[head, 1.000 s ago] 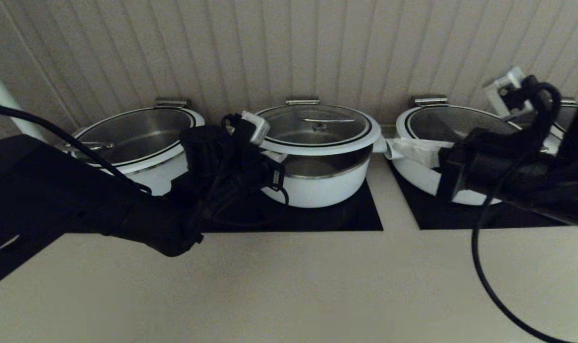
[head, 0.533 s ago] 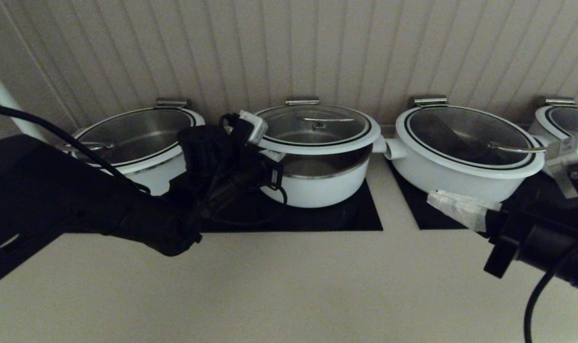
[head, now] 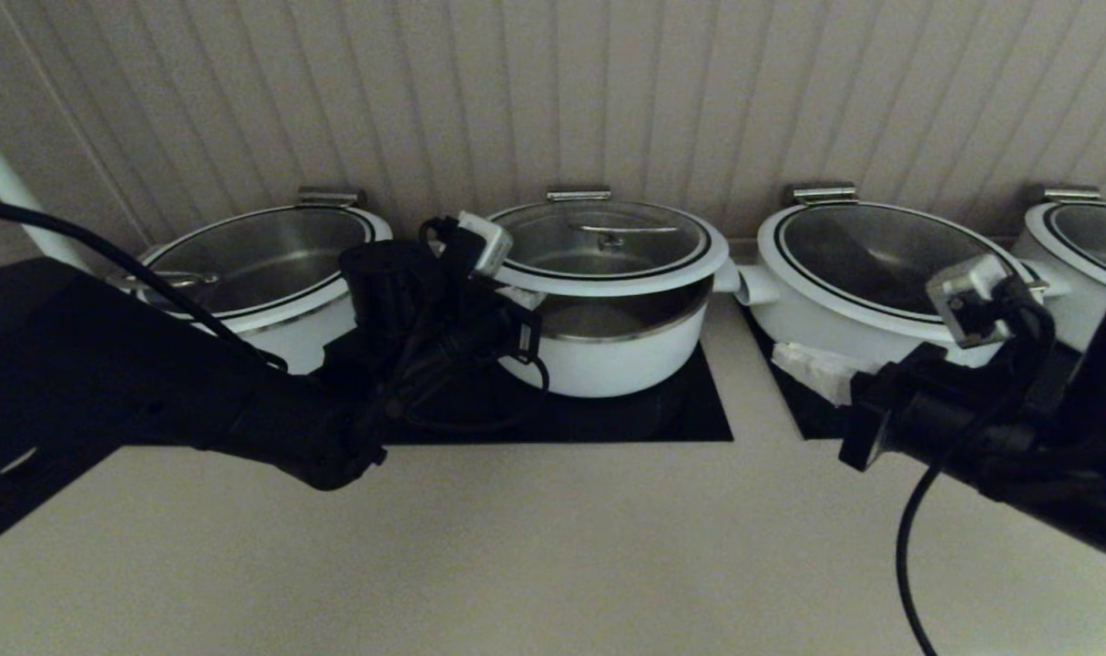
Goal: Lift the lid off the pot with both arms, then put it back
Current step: Open the pot lid completely
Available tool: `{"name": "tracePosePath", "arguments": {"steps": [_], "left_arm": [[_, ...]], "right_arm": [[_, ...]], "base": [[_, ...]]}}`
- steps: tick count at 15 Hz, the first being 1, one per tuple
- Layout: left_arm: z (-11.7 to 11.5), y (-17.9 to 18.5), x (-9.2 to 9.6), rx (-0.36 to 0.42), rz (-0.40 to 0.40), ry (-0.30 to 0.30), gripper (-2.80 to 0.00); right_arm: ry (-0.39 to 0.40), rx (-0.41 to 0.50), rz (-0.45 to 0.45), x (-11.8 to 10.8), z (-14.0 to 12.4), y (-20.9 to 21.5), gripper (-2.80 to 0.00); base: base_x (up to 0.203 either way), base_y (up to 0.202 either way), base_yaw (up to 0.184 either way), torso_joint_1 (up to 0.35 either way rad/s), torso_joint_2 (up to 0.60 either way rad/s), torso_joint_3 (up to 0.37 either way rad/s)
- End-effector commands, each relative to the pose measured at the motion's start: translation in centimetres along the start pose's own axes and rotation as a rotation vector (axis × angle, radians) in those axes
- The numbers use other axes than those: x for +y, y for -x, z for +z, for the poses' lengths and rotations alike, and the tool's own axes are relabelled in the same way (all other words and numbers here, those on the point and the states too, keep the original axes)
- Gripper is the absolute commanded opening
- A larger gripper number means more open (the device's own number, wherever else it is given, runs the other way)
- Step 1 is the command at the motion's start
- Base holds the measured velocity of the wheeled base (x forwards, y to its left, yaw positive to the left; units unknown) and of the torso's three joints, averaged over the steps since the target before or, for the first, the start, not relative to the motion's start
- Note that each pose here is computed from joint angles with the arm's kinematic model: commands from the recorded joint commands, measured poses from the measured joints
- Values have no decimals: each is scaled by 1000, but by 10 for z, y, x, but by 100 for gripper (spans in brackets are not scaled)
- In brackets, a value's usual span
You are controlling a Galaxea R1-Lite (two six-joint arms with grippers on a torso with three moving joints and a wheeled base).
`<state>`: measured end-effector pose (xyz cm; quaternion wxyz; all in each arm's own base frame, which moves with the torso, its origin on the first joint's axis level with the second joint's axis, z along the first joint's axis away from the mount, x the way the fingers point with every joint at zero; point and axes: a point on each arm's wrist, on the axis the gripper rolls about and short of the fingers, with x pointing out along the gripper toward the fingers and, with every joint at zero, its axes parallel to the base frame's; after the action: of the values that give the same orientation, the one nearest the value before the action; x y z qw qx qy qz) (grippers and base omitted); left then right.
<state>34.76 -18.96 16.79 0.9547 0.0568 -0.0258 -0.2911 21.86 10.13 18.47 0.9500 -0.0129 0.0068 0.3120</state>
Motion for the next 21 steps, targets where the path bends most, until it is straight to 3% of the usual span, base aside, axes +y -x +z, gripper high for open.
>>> {"name": "tracePosePath", "arguments": {"steps": [1,4,7,12,17,21], "left_arm": [[0,0,0,-5,0,-1,-280],[-3,0,-1,6,-1,0,-280],[-4,0,-1,7,-2,0,-280],[-8,1,-1,24,-4,2,-280],[-12,3,7,16,19,0,-280],[-10,3,12,10,32,-2,-280]], "right_arm": [[-9,38,10,-5,-11,-22,-280],[-18,63,25,-7,-23,-36,-280],[-14,33,32,-9,-33,-50,-280],[8,-45,35,-17,-21,-81,-280],[41,-160,53,-20,-30,-99,-280],[44,-168,67,-19,-29,-98,-280]], "base": [[0,0,0,0,0,0],[0,0,0,0,0,0],[0,0,0,0,0,0],[0,0,0,0,0,0],[0,0,0,0,0,0],[0,0,0,0,0,0]]}}
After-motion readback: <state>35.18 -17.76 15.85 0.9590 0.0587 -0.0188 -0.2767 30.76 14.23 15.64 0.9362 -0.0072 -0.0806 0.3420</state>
